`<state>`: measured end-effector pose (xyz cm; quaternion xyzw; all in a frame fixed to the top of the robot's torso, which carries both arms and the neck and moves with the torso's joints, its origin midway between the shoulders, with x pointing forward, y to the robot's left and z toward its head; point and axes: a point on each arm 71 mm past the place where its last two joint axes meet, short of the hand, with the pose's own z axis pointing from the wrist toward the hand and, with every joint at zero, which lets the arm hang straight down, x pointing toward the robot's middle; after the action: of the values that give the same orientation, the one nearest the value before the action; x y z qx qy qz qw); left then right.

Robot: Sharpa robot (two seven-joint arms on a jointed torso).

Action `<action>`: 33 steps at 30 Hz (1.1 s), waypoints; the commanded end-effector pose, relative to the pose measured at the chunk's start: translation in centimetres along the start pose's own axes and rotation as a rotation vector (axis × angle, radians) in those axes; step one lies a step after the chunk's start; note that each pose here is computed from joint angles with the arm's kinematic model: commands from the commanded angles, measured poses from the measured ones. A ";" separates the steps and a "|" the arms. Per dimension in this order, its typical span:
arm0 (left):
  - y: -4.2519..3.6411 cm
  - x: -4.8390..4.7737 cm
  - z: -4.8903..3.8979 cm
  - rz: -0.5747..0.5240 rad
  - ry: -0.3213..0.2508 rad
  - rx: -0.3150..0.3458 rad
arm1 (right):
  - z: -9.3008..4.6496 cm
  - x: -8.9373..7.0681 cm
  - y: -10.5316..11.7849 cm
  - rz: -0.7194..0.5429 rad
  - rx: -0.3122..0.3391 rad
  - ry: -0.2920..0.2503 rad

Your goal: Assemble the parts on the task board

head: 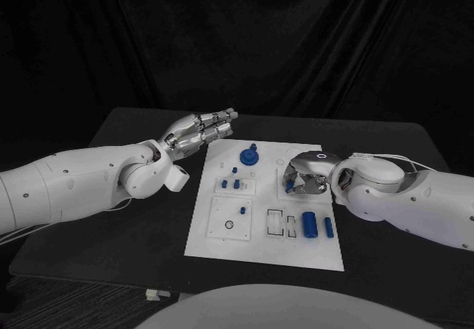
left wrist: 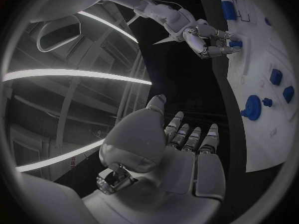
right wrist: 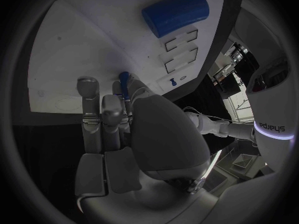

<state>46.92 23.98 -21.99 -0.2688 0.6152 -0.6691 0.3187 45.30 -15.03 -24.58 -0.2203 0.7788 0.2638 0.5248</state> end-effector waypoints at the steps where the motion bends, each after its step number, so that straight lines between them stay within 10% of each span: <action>1: 0.01 0.22 0.06 -0.017 0.011 0.006 | -0.2 -0.1 0.2 0.003 -0.011 -0.030; 17: 0.12 0.20 0.11 -0.014 0.007 -0.004 | -1.6 -3.5 1.2 -0.007 -0.051 -0.163; 33: 0.30 0.04 0.33 -0.010 0.004 -0.009 | -2.3 -4.2 6.8 0.012 -0.184 -0.119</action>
<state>47.20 23.87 -22.27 -0.2712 0.6217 -0.6630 0.3169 41.42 -11.55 -18.32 -0.2462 0.7138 0.3472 0.5562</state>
